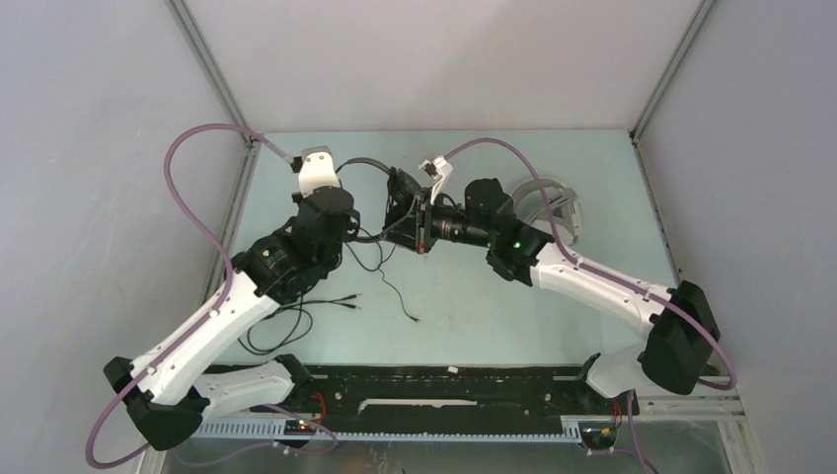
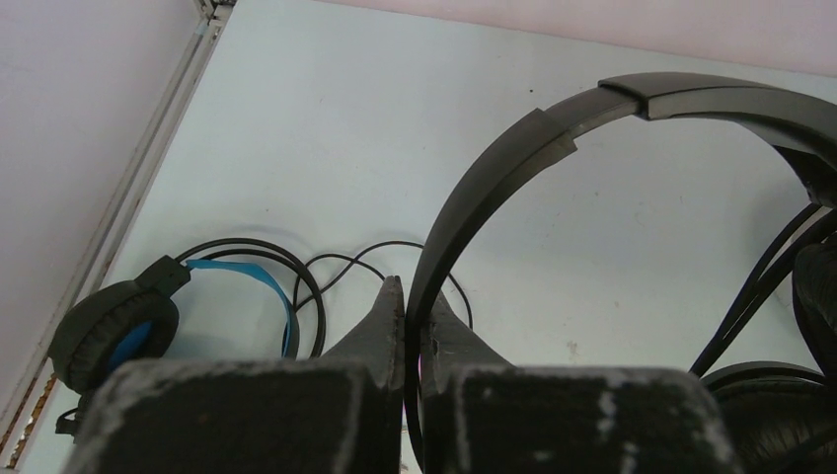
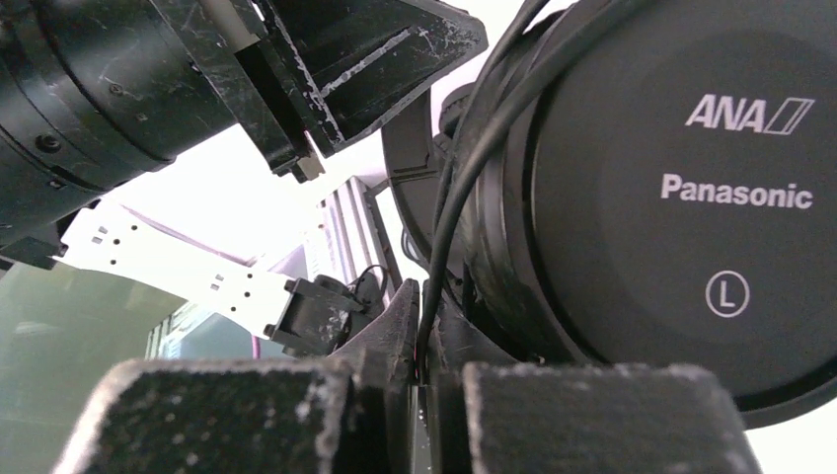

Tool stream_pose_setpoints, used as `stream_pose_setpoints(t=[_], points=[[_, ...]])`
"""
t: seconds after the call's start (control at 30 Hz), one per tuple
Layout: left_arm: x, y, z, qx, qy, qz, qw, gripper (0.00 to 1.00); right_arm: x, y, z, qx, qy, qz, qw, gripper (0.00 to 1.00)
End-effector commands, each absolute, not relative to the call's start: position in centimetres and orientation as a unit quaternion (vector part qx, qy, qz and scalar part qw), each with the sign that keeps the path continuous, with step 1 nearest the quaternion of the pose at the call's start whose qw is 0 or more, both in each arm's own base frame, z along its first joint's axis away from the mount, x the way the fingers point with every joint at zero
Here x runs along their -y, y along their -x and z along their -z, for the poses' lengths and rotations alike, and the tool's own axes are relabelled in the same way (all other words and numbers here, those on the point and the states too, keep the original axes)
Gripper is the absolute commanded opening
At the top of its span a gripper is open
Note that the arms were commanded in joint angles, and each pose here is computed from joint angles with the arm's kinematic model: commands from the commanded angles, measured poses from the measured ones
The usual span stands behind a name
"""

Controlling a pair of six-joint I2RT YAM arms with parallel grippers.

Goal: Wrap the headphones
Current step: Wrap the headphones cable around the headphones.

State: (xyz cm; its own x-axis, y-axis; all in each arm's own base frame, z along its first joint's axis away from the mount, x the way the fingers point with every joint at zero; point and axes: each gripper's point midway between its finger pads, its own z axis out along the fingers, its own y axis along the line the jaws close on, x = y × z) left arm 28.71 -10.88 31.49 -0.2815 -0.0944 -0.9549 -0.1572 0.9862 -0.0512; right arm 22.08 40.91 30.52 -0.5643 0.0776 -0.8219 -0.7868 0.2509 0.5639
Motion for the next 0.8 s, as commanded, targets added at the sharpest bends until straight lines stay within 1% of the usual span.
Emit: stream_pose_setpoints(t=[0.0,0.23,0.47,0.67,0.77], points=[[11.6,-28.9,-36.9,-0.756,0.148,0.060,0.635,0.00,-40.9,-22.5,-33.1,-0.667,0.268,-0.539,0.439,0.00],[11.8,-29.5,-36.1,-0.757,0.160,0.047,0.631,0.00,-41.6,-20.9,-33.3,-0.654,0.293,-0.537,0.445,0.00],[12.3,-29.9,-36.1,-0.757,0.168,0.056,0.629,0.00,-42.2,-21.2,-31.9,-0.666,0.299,-0.510,0.456,0.00],[12.6,-29.8,-35.8,-0.756,0.167,0.071,0.629,0.00,-41.4,-21.9,-31.8,-0.683,0.279,-0.491,0.464,0.13],[12.7,-29.8,-35.3,-0.756,0.168,0.085,0.627,0.00,-40.6,-21.7,-32.4,-0.688,0.267,-0.488,0.466,0.16]])
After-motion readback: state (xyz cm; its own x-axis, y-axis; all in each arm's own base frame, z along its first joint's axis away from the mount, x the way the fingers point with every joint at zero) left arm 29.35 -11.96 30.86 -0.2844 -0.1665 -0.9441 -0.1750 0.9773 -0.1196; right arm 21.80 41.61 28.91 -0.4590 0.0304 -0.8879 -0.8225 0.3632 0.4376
